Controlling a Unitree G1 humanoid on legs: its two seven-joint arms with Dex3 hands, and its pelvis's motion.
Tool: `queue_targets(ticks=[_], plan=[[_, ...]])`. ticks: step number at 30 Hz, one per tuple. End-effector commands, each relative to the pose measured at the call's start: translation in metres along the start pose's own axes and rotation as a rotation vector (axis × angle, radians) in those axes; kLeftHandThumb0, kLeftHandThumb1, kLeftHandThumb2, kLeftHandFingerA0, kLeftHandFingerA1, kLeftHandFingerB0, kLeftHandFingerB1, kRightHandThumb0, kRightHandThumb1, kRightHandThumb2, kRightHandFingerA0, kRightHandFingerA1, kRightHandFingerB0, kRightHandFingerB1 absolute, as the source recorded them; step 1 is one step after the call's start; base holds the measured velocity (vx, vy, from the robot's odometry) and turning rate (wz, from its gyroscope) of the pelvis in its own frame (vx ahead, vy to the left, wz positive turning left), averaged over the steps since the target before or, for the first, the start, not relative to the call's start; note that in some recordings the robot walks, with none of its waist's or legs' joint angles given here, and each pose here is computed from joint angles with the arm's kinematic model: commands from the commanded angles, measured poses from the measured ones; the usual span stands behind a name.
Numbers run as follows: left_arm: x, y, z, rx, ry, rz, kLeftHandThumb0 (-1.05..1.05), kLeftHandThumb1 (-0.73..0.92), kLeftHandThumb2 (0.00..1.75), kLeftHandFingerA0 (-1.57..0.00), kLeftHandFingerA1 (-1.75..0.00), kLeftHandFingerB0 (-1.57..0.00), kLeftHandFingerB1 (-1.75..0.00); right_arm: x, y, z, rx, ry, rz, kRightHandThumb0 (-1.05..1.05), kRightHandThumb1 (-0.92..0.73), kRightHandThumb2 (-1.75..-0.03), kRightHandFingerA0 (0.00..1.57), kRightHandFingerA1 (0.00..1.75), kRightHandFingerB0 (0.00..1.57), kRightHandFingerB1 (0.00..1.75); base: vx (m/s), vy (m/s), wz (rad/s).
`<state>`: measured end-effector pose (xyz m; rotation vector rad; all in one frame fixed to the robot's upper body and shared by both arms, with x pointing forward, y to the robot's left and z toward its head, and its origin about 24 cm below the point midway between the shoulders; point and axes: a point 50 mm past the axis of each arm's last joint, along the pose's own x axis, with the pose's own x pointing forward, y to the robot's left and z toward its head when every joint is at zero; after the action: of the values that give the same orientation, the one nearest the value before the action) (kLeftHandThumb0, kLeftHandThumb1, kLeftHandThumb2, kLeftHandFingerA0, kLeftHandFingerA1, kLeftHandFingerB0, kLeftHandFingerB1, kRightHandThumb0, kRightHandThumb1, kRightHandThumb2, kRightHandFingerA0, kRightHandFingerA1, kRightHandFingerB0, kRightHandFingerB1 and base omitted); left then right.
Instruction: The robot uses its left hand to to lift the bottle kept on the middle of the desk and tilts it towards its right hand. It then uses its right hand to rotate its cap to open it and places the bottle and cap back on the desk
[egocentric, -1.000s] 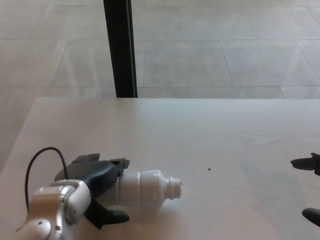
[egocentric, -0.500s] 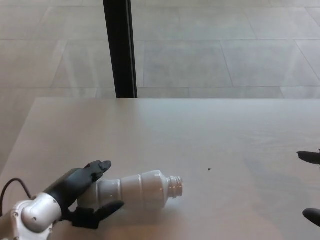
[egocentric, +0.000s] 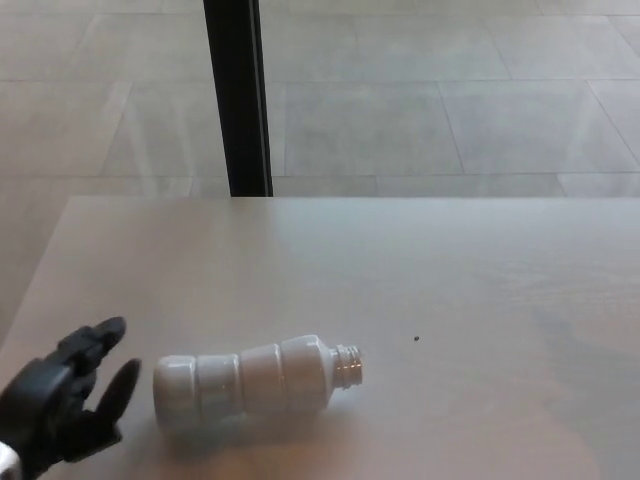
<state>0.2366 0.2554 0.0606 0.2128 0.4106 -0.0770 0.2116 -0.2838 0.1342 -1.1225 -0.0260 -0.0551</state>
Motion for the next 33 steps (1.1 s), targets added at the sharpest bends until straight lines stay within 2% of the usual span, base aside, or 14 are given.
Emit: queue_targets(ticks=[1, 2, 3, 5, 6, 13, 15, 16, 19, 25, 26, 27, 32, 33], plan=[[-0.126, 0.106, -0.121, -1.1, -0.385, 0.619, -0.85, 0.68, 1.06, 0.0, -0.25, 0.0, -0.15, -0.063, -0.088, -0.114, 0.332, 0.426, -0.426, -0.89, -0.49, -0.85, 1.0, 0.82, 0.31, 0.5, 0.0, 0.0, 0.0], [-0.152, 0.12, -0.147, -1.166, -0.402, 0.786, -0.76, 0.87, 0.66, 0.0, -0.3, 0.0, -0.11, -0.082, -0.095, -0.135, 0.366, 0.508, -0.543, -0.83, -0.57, -0.58, 0.97, 0.69, 0.32, 0.44, 0.0, 0.0, 0.0], [-0.174, 0.126, -0.159, -1.201, -0.428, 0.896, -0.95, 0.79, 1.11, 0.0, -0.19, 0.0, -0.12, -0.096, -0.096, -0.151, 0.404, 0.578, -0.638, -0.79, -0.56, -0.58, 0.94, 0.61, 0.32, 0.45, 0.0, 0.0, 0.0], [-0.217, 0.14, -0.188, -1.294, -0.489, 1.148, -0.79, 0.72, 1.09, -0.05, -0.34, 0.0, -0.18, -0.124, -0.093, -0.17, 0.451, 0.722, -0.815, -0.77, -0.6, -0.58, 0.77, 0.65, 0.28, 0.52, 0.0, 0.0, 0.0], [-0.23, 0.144, -0.198, -1.341, -0.501, 1.243, -0.74, 0.88, 0.69, -0.09, -0.51, 0.0, -0.26, -0.132, -0.09, -0.175, 0.495, 0.761, -0.868, -0.75, -0.61, -0.59, 0.72, 0.63, 0.25, 0.51, 0.0, 0.0, 0.0], [-0.277, 0.142, -0.23, -1.461, -0.445, 1.576, -0.74, 0.92, 0.72, -0.16, -0.44, -0.04, -0.3, -0.167, -0.05, -0.211, 0.917, 0.876, -1.267, -0.59, -0.62, -0.59, 0.57, 0.74, 0.23, 0.59, 0.0, 0.0, 0.0], [-0.281, 0.133, -0.231, -1.43, -0.38, 1.591, -0.69, 0.92, 0.81, -0.12, -0.48, 0.0, -0.29, -0.171, -0.035, -0.216, 1.021, 0.937, -1.361, -0.63, -0.51, -0.9, 0.58, 0.85, 0.18, 0.63, 0.0, 0.0, 0.0], [-0.282, 0.128, -0.233, -1.419, -0.344, 1.601, -0.72, 0.92, 0.78, -0.14, -0.55, -0.01, -0.55, -0.173, -0.028, -0.217, 1.067, 0.939, -1.381, -0.61, -0.67, -0.6, 0.46, 0.99, 0.08, 0.79, 0.0, 0.0, 0.0], [-0.273, 0.094, -0.256, -1.408, -0.121, 1.557, -0.64, 0.92, 0.77, -0.12, -0.4, 0.0, -0.23, -0.178, 0.014, -0.217, 1.245, 0.973, -1.424, -0.63, -0.55, -0.85, 0.54, 1.06, 0.08, 0.62, 0.0, 0.0, 0.0], [-0.271, 0.06, -0.284, -1.216, 0.332, 1.357, -0.73, 0.91, 0.68, -0.22, -0.46, -0.06, -0.32, -0.191, 0.07, -0.208, 1.05, 1.228, -1.039, -0.69, -0.51, -0.87, 0.63, 0.97, 0.1, 0.62, 0.0, 0.0, 0.0], [-0.271, 0.058, -0.284, -1.203, 0.354, 1.335, -0.72, 0.72, 1.07, -0.27, -0.66, -0.03, -0.39, -0.192, 0.074, -0.206, 1.056, 1.231, -1.014, -0.69, -0.66, -0.6, 0.47, 0.96, 0.06, 0.66, 0.0, 0.0, 0.0], [-0.272, 0.054, -0.286, -1.179, 0.39, 1.288, -0.71, 0.92, 0.69, -0.26, -0.61, -0.05, -0.35, -0.194, 0.082, -0.204, 1.075, 1.235, -0.982, -0.68, -0.5, -0.9, 0.43, 0.8, 0.11, 0.61, 0.0, 0.0, 0.0], [-0.275, 0.037, -0.291, -0.996, 0.585, 1.088, -0.75, 0.92, 0.74, -0.17, -0.48, -0.05, -0.36, -0.193, 0.097, -0.203, 1.069, 1.258, -0.839, -0.87, -0.57, -0.93, 0.38, 0.75, 0.04, 0.57, 0.0, 0.0, 0.0], [-0.278, 0.035, -0.292, -0.974, 0.599, 1.045, -0.75, 0.92, 0.74, -0.14, -0.46, -0.04, -0.36, -0.193, 0.099, -0.203, 1.082, 1.254, -0.836, -0.77, -0.68, -0.61, 0.35, 0.74, 0.04, 0.59, 0.0, 0.0, 0.0]])
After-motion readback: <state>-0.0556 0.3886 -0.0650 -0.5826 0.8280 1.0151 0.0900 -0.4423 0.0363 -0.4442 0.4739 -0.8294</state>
